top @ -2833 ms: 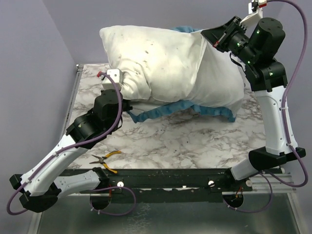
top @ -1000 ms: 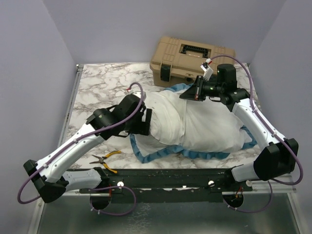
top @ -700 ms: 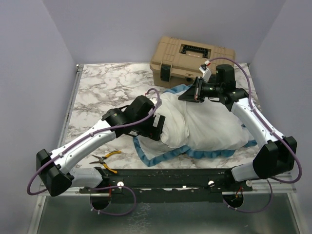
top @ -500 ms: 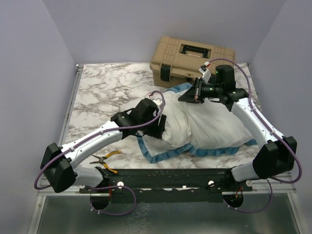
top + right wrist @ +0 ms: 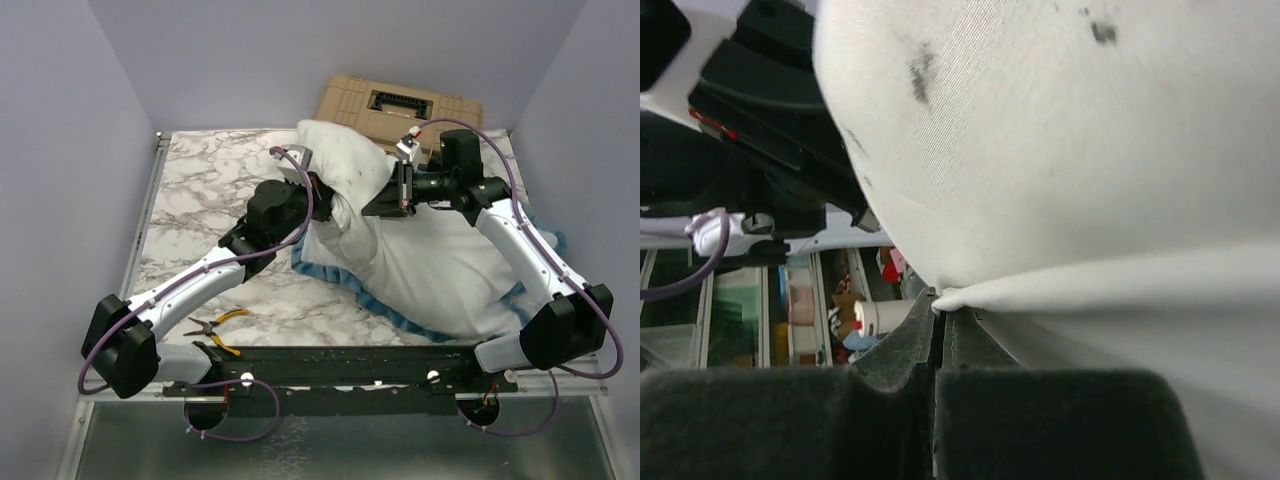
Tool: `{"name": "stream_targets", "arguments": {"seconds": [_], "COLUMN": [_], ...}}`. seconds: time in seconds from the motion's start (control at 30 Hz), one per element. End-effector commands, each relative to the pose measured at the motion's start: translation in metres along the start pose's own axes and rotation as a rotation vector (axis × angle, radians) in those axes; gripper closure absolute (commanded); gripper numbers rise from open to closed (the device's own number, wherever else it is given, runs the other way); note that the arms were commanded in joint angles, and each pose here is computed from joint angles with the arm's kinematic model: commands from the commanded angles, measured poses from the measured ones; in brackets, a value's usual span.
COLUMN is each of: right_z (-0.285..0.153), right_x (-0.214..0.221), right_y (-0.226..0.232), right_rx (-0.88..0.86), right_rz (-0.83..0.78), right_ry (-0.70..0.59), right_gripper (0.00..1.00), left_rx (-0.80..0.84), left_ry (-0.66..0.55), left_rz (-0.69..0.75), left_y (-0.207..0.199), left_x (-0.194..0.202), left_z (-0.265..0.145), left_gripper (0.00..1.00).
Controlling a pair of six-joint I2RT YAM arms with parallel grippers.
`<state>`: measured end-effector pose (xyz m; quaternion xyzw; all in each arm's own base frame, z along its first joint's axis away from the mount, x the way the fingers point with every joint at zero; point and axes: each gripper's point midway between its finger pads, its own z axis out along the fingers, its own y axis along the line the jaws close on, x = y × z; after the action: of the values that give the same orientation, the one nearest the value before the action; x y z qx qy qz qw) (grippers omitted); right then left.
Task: Put the pillow into the pillowcase
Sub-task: Stuff the pillow into the pillowcase.
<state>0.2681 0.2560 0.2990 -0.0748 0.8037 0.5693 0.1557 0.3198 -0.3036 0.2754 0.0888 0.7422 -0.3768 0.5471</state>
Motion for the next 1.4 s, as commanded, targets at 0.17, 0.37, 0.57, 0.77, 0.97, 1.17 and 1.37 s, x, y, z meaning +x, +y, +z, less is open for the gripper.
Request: {"name": "stream_targets", "arguments": {"seconds": [0.17, 0.37, 0.57, 0.77, 0.97, 1.17, 1.37], "right_z": [-0.007, -0.008, -0.003, 0.027, 0.028, 0.002, -0.011], "right_x": [-0.024, -0.081, -0.118, -0.106, -0.059, -0.021, -0.015], "right_y": [0.086, 0.085, 0.09, 0.119, 0.125, 0.137, 0.159], "right_rx": [-0.175, -0.026, -0.053, -0.308, -0.31, -0.327, -0.41], "right_rz": [-0.229, -0.282, -0.323, -0.236, -0.163, -0.132, -0.161], "right_ry": [-0.089, -0.27, -0.291, -0.125, -0.023, -0.007, -0.011], "right_gripper": [1.0, 1.0, 1.0, 1.0, 1.0, 1.0, 1.0], "left_rx": [0.306, 0.356, 0.36, 0.302, 0.226, 0.13, 0.452], "left_ry": [-0.115, -0.035, -0.097, -0.162, -0.324, -0.346, -0.363], "left_rz": [-0.098, -0.11, -0.134, -0.132, -0.064, 0.042, 0.03], "left_y": [-0.086, -0.109, -0.109, -0.104, -0.092, -0.078, -0.134], "left_x": [0.021, 0.061, 0.045, 0.043, 0.03, 0.044, 0.073], "left_z": [0.024, 0.008, -0.032, -0.033, -0.002, 0.039, 0.052], "left_gripper": [1.0, 1.0, 1.0, 1.0, 1.0, 1.0, 1.0]}}
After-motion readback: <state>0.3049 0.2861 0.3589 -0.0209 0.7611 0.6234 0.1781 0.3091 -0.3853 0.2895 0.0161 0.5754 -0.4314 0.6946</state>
